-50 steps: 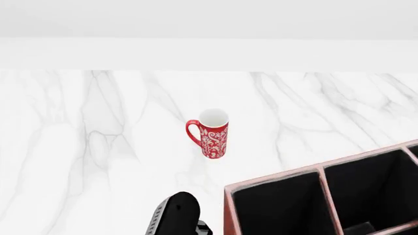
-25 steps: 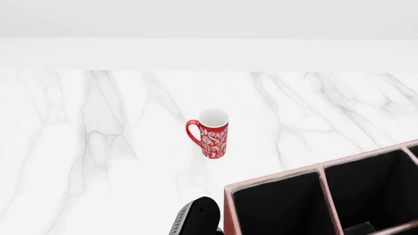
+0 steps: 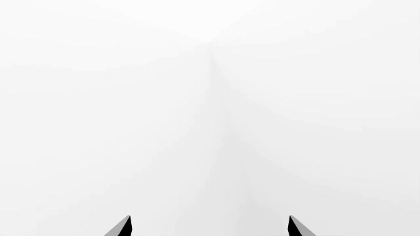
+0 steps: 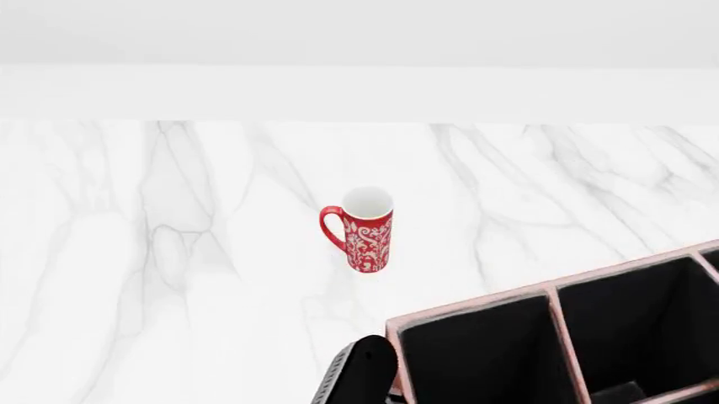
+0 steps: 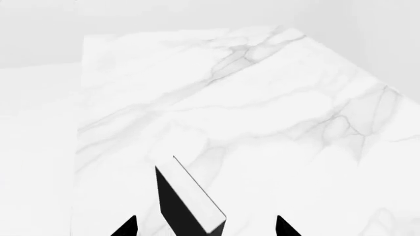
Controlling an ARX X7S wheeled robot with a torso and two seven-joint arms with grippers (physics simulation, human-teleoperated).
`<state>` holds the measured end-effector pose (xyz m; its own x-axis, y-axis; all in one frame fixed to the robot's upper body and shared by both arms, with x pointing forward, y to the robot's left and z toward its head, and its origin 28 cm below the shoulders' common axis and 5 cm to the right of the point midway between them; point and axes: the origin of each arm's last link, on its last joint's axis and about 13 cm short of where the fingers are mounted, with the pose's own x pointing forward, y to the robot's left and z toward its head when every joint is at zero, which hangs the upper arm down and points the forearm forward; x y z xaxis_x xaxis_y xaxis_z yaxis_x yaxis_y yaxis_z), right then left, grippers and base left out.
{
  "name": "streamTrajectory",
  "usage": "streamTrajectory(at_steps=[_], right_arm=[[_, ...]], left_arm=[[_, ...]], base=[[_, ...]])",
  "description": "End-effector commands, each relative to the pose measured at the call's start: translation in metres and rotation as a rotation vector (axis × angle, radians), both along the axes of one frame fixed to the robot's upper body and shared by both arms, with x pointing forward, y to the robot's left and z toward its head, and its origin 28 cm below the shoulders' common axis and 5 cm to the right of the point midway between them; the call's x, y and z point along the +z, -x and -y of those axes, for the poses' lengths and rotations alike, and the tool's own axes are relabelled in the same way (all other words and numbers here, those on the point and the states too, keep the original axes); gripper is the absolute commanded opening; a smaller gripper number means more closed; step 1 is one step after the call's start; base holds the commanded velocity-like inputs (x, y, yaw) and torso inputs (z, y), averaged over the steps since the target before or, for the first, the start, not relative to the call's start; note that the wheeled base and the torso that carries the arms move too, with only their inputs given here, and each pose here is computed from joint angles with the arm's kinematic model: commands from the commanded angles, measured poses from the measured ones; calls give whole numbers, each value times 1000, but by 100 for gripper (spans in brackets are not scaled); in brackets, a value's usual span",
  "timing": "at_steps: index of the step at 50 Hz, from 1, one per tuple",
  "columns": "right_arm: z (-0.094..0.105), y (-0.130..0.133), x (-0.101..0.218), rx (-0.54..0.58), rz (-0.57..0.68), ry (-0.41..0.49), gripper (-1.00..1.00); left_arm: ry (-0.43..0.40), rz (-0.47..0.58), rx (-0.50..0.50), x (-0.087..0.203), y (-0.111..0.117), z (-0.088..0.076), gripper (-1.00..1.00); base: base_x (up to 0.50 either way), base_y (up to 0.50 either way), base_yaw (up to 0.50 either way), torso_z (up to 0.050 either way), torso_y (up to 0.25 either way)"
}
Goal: Pick up the book and place it in the left compartment of the caddy.
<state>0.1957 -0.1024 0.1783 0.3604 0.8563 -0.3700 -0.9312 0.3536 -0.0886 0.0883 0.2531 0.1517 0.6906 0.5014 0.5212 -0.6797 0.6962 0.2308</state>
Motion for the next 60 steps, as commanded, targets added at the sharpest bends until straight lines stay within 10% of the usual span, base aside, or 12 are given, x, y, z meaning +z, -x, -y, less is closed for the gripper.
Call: streamTrajectory(at_steps=[1, 60], right_arm=[[-3, -2, -16, 0, 0, 53, 100], [-35, -36, -52, 25, -83, 85, 100]], left_arm=[[0, -3, -3, 0, -1, 1, 100], [-3, -15, -5, 0, -4, 1, 100]], base=[[0, 0, 0, 0, 0], [0, 0, 0, 0, 0]])
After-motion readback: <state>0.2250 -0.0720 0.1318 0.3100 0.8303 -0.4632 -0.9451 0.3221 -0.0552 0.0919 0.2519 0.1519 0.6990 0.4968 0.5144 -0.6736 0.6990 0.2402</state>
